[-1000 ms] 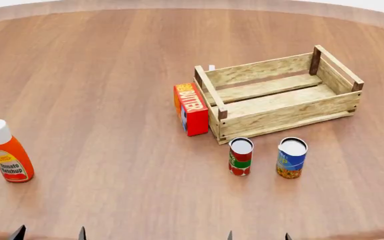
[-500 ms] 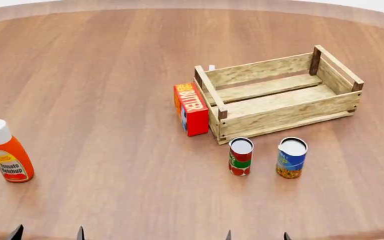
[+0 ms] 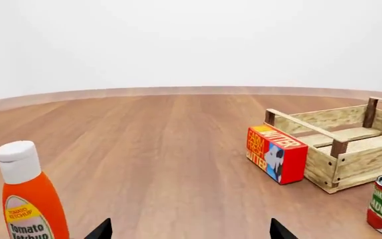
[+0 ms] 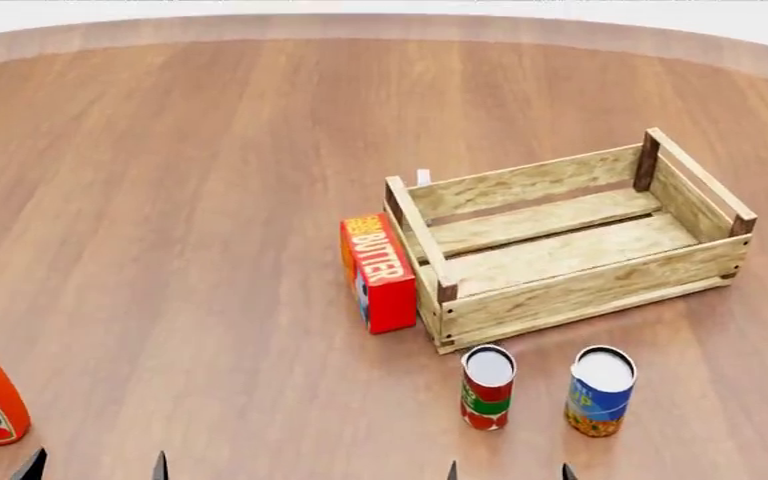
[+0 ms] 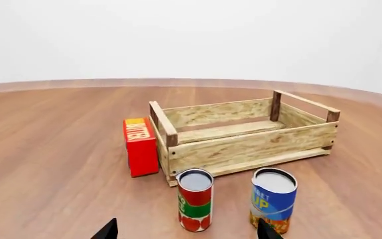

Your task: Pick up the tomato sauce, and put it in the wooden tray.

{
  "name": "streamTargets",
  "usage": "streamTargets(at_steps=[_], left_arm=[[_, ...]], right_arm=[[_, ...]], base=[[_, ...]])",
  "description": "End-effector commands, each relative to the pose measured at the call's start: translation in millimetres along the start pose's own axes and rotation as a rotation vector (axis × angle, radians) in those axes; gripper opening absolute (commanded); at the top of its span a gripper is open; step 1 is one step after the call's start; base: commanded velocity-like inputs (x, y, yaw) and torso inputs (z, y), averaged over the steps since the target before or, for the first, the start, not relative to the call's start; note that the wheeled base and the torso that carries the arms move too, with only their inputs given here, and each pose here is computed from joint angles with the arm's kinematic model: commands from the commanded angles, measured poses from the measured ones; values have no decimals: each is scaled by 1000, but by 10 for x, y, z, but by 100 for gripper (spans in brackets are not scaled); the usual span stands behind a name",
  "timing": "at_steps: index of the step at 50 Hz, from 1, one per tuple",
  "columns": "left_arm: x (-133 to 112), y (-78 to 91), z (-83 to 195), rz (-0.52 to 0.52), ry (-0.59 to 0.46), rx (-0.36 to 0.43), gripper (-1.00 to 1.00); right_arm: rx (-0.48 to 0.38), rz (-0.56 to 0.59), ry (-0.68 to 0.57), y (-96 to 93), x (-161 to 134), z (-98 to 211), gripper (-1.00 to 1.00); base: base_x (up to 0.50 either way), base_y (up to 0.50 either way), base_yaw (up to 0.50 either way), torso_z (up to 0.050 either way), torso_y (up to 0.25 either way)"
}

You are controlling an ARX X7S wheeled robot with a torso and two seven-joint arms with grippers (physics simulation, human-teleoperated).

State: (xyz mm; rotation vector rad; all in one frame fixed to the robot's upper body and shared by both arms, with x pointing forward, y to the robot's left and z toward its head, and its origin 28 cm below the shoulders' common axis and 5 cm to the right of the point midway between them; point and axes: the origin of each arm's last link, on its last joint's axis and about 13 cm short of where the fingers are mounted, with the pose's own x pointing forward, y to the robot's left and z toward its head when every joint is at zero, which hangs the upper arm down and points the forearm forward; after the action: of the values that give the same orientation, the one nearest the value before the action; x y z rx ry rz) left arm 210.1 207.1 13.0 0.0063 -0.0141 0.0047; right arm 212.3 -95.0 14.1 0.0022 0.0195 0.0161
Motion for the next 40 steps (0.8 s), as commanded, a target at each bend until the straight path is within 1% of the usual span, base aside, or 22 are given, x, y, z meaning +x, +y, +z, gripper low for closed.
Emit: streamTargets(at_steps=[1, 40], left_arm=[[2, -3, 2, 0, -1, 1, 100], [-2, -8, 6, 1, -3, 0, 100]], right_arm=[[-3, 1, -3, 0, 0, 1, 100], [-11, 3, -3, 10, 5, -1, 100]], base=[[500, 0, 0, 0, 0], [500, 0, 0, 0, 0]])
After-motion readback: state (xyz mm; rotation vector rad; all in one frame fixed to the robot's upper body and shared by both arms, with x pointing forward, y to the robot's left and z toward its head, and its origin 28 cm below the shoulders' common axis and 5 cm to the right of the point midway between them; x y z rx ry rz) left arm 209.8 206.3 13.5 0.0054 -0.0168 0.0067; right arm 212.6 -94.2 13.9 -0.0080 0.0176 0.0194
